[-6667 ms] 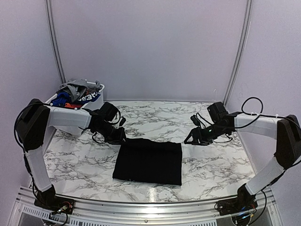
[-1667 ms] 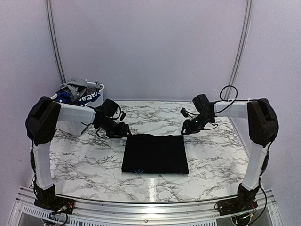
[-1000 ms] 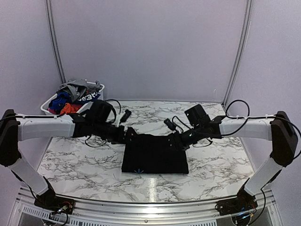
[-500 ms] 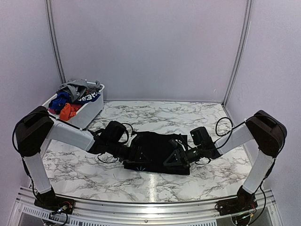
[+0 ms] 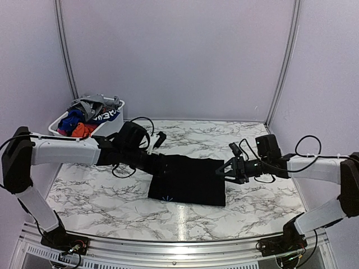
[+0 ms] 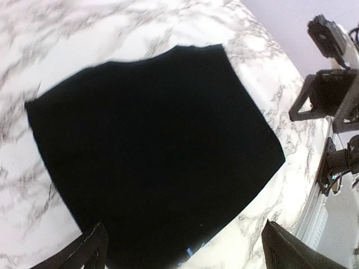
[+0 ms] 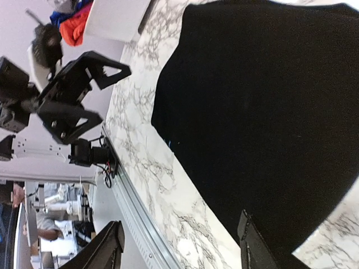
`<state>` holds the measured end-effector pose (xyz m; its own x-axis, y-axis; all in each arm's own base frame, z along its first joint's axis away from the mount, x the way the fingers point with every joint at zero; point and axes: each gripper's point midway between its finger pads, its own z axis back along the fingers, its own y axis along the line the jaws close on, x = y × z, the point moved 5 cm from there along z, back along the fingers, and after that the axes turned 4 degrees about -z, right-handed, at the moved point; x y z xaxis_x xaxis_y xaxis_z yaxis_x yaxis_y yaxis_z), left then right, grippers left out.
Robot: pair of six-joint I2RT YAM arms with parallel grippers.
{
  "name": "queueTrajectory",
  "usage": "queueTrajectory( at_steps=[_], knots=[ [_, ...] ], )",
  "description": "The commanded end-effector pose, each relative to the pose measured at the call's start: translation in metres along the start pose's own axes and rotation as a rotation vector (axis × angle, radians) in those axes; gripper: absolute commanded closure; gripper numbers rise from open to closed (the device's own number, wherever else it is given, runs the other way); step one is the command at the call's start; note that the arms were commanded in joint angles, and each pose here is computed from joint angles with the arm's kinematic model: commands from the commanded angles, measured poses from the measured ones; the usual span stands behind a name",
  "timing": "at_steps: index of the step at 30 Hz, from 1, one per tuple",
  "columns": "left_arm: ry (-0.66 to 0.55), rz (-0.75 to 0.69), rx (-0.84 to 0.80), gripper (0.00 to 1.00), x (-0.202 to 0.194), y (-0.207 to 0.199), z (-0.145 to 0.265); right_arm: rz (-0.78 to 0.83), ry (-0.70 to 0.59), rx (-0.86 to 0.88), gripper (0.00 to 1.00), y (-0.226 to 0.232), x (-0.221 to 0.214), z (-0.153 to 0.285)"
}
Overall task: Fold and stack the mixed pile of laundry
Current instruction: Smooth out the square-folded T-shirt at the center of the board, then pick up the square-folded T-shirt from the center of the board.
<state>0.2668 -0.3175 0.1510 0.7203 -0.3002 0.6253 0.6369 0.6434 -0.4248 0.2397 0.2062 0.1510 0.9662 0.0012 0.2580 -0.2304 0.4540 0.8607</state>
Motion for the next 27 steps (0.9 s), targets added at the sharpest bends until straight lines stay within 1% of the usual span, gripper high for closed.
queueTrajectory(
  at_steps=[1, 3, 4, 7, 8, 10, 12, 18, 22, 25, 27],
  knots=[
    [0.029, -0.366, 0.079, 0.01, 0.012, -0.047, -0.003, -0.148, -0.097, -0.102, 0.35, -0.024, -0.012, 0.031],
    [0.039, -0.458, 0.063, 0.02, 0.015, -0.068, -0.017, -0.189, -0.152, -0.113, 0.35, -0.027, -0.012, 0.041],
    [0.041, -0.496, 0.062, 0.05, 0.016, -0.078, -0.024, -0.214, -0.17, -0.118, 0.35, -0.03, -0.013, 0.045],
    [0.058, -0.634, 0.037, 0.25, 0.014, -0.108, -0.047, -0.265, -0.202, -0.148, 0.35, -0.038, -0.016, 0.052],
    [0.066, -0.676, 0.027, 0.3, 0.011, -0.117, -0.054, -0.271, -0.206, -0.158, 0.35, -0.04, -0.017, 0.054],
    [0.082, -0.755, 0.007, 0.38, 0.005, -0.133, -0.07, -0.297, -0.21, -0.182, 0.35, -0.046, -0.019, 0.057],
    [0.103, -0.827, -0.002, 0.43, -0.003, -0.146, -0.085, -0.321, -0.217, -0.19, 0.35, -0.05, -0.021, 0.06],
    [0.159, -0.968, -0.017, 0.5, -0.024, -0.165, -0.128, -0.361, -0.222, -0.211, 0.35, -0.059, -0.024, 0.065],
    [0.18, -1.037, -0.043, 0.5, -0.033, -0.176, -0.15, -0.369, -0.213, -0.218, 0.36, -0.061, -0.027, 0.065],
    [0.219, -1.083, -0.036, 0.5, -0.047, -0.175, -0.167, -0.376, -0.205, -0.223, 0.36, -0.061, -0.029, 0.064],
    [0.232, -1.094, 0.002, 0.5, -0.051, -0.169, -0.177, -0.383, -0.202, -0.227, 0.35, -0.063, -0.031, 0.064]
  ],
)
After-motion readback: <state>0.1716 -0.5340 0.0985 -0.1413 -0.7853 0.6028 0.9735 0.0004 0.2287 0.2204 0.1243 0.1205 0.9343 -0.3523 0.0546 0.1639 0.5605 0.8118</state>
